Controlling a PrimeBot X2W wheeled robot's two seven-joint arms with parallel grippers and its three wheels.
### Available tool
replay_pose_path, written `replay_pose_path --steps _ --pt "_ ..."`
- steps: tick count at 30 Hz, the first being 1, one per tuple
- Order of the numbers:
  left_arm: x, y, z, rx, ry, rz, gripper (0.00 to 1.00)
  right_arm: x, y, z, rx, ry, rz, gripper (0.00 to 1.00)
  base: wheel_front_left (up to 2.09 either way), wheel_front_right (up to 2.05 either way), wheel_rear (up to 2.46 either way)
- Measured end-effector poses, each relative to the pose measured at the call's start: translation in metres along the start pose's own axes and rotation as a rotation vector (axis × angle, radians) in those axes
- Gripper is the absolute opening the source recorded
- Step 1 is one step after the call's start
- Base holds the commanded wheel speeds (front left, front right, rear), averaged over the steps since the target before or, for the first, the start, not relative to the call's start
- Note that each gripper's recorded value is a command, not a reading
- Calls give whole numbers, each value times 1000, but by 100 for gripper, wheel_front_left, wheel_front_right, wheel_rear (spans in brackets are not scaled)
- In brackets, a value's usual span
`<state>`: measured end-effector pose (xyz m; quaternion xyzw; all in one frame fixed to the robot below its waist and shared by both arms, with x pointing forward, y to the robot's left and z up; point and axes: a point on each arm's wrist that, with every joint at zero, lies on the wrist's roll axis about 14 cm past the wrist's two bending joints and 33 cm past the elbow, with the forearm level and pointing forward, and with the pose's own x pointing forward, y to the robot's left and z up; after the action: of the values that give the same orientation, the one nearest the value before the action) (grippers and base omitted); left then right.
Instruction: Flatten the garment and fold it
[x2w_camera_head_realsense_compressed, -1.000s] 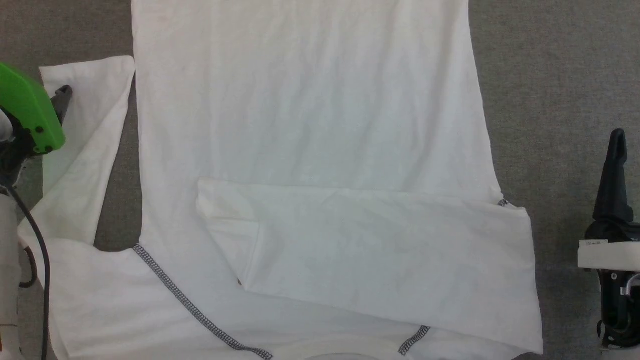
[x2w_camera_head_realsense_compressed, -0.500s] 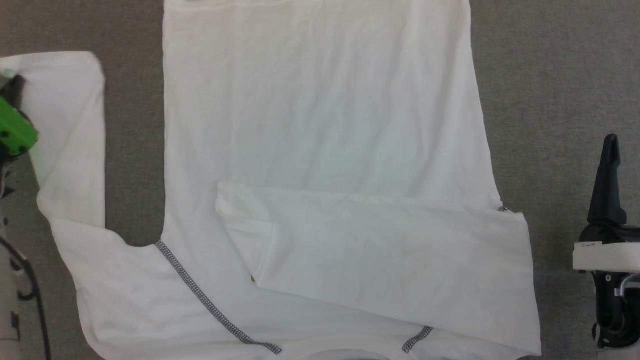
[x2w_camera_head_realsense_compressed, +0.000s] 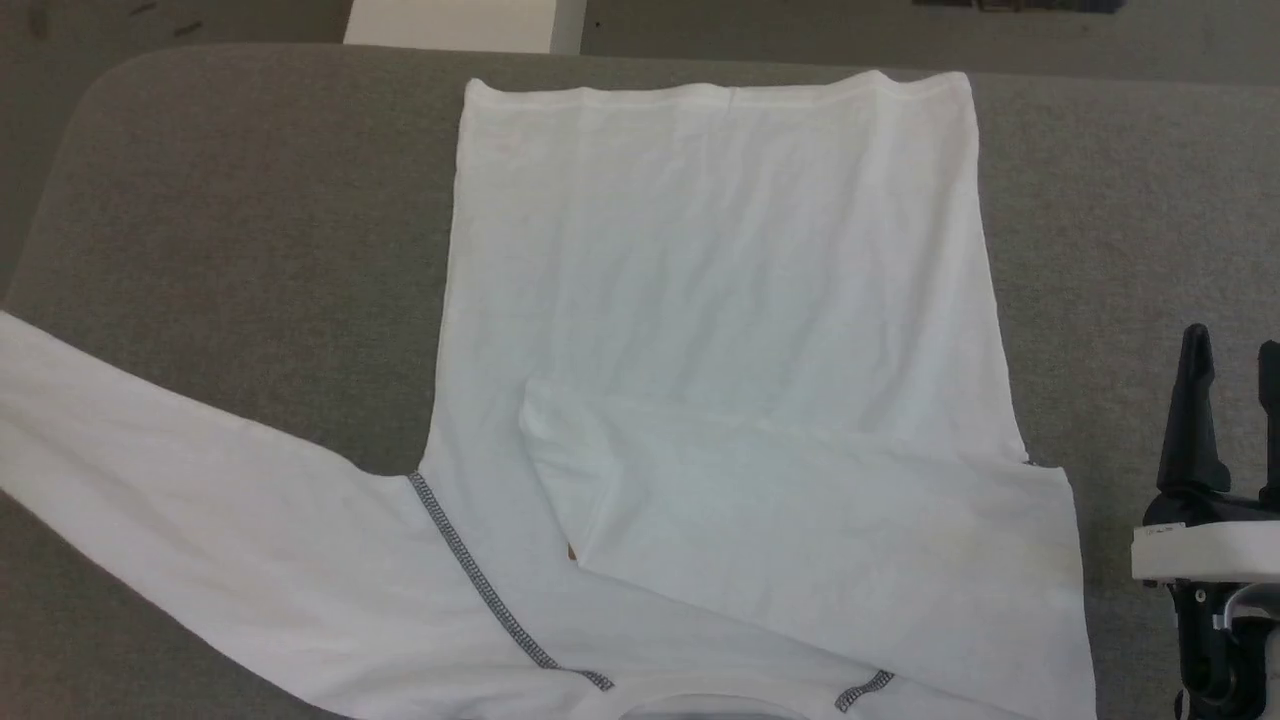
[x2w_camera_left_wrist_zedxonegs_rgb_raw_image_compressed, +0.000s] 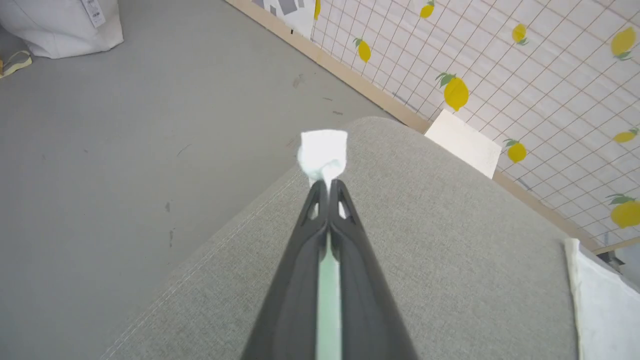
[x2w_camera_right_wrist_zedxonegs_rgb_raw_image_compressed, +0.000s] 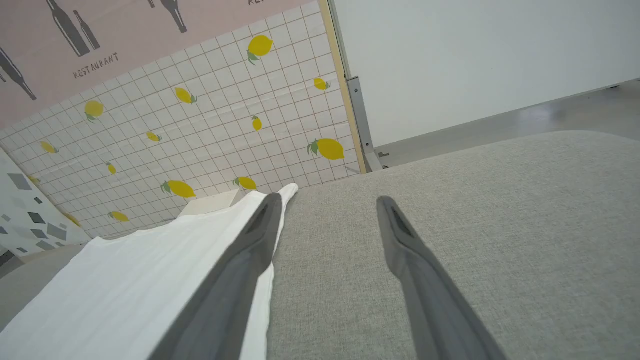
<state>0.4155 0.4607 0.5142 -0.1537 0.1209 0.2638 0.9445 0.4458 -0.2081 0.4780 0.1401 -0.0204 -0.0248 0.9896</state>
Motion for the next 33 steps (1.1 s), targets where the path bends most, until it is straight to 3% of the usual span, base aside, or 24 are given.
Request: replay_pose_path --steps 5,15,18,24,33 --pt "-20 -39 22 -33 -62 -160 0 -7 9 3 7 2 25 100 0 0 0" --pt "-98 -204 14 -158 -31 -628 0 -20 19 13 22 -8 50 100 0 0 0" --pt "-126 -256 -8 -162 31 -759 0 -24 18 18 30 -22 47 100 0 0 0" --pt "-171 -339 -79 -70 237 -985 0 -34 3 21 32 -29 6 100 0 0 0" --pt "-235 -398 -188 108 514 -1226 0 -52 -33 16 26 -14 -100 100 0 0 0"
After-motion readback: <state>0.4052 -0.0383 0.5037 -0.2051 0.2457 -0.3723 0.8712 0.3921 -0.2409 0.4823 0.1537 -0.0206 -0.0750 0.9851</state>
